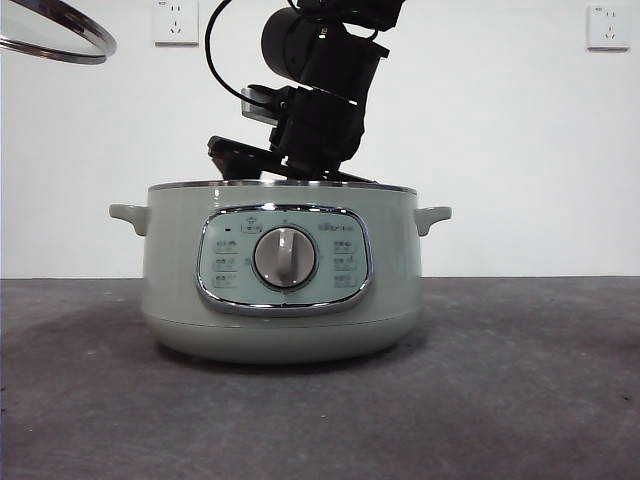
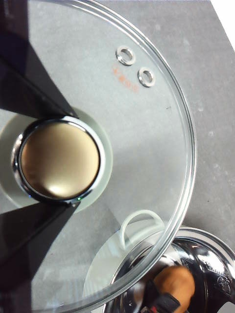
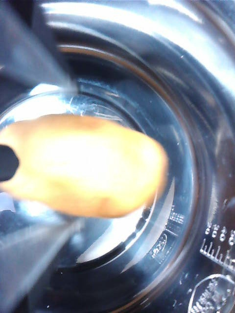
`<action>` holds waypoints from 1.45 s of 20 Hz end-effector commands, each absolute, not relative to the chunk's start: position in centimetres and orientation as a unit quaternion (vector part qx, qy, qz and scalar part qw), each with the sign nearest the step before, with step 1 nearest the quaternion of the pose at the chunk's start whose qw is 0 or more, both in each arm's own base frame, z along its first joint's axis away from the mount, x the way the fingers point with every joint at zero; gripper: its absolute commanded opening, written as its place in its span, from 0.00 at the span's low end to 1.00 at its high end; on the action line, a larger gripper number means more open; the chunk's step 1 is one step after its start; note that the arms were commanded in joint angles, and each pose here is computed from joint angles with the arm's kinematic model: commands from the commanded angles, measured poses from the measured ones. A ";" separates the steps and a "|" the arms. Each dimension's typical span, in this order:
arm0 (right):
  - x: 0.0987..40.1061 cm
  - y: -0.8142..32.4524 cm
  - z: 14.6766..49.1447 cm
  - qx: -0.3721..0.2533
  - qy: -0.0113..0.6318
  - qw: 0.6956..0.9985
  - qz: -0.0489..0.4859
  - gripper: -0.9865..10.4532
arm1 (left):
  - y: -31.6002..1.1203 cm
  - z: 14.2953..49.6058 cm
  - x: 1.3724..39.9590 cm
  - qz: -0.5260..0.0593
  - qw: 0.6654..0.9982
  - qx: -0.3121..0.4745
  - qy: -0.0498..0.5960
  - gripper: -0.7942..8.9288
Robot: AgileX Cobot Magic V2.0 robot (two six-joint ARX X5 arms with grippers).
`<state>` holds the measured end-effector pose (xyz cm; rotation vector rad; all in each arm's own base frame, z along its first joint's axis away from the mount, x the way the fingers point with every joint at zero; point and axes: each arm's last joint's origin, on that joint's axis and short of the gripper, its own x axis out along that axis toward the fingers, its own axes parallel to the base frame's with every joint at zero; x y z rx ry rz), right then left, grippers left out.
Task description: Pick up the potato,open the lid,put the potato in the pot,close the lid
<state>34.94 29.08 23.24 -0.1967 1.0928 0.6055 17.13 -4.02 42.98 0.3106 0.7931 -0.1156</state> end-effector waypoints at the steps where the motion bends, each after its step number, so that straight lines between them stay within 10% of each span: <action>1: 34.7 29.6 23.0 -0.091 0.514 0.804 0.285 0.56 | -3.9 43.7 16.9 -0.055 0.919 0.151 0.360 0.07; 9: 30.2 28.8 30.1 -0.146 0.460 0.819 0.310 0.55 | -4.2 43.6 17.5 -0.076 0.920 0.138 0.359 0.07; 18: 19.5 18.2 44.2 -0.176 0.338 0.877 0.292 0.55 | -7.0 41.5 23.4 -0.150 0.915 0.090 0.363 0.07; 29: 9.6 8.6 48.4 -0.120 0.308 0.906 0.265 0.56 | -17.6 35.5 29.5 -0.262 0.887 0.138 0.355 0.07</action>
